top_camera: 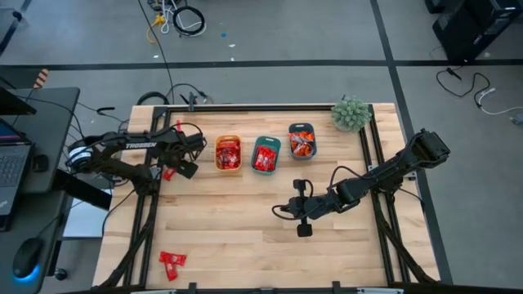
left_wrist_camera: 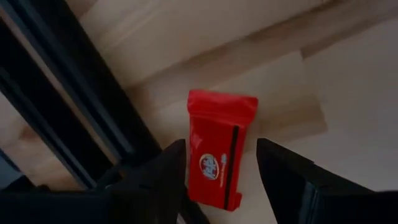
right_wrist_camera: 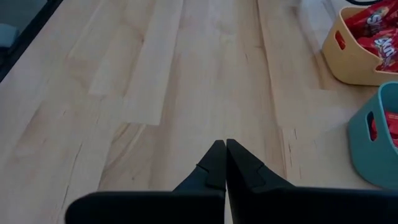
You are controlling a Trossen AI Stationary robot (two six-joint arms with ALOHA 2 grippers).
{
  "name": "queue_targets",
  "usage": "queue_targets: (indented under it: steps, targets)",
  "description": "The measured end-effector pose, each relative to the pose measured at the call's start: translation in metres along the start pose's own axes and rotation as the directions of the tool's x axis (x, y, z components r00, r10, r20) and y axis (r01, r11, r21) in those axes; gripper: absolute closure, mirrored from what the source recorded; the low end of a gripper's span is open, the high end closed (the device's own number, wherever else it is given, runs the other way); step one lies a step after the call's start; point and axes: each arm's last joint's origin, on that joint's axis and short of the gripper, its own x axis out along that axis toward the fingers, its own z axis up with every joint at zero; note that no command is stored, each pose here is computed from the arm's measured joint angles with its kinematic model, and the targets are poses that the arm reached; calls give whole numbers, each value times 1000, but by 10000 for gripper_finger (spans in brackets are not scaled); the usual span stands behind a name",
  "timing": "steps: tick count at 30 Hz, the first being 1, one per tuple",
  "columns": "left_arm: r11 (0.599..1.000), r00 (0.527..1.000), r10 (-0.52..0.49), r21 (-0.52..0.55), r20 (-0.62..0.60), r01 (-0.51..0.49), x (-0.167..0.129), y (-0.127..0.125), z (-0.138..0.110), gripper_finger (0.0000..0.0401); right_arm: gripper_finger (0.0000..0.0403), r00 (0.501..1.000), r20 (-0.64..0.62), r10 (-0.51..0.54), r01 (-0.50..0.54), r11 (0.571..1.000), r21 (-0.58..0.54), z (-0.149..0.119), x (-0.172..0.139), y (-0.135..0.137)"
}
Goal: Sort candy
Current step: Put the red chocolate into the green bin
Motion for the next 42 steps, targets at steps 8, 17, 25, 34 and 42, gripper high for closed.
queue_targets:
  steps: [8,17,25,34,42]
  targets:
    - [997,999,-33,-66,9,33,6,5,5,203,403,1000,0,0,0,1000,0,0,0,0]
    - [990,996,-83,-118,-17,80,16,5,1,203,403,1000,0,0,0,1000,0,0,0,0]
    - [990,992,-125,-70,-18,124,15,0,0,233,403,1000,0,0,0,1000,1,0,0,0]
    - [982,981,-188,8,40,188,-2,-13,8,304,403,1000,0,0,0,1000,0,0,0,0]
    - [965,948,-261,78,182,251,-46,-24,28,325,403,1000,-2,0,0,1000,0,0,0,0]
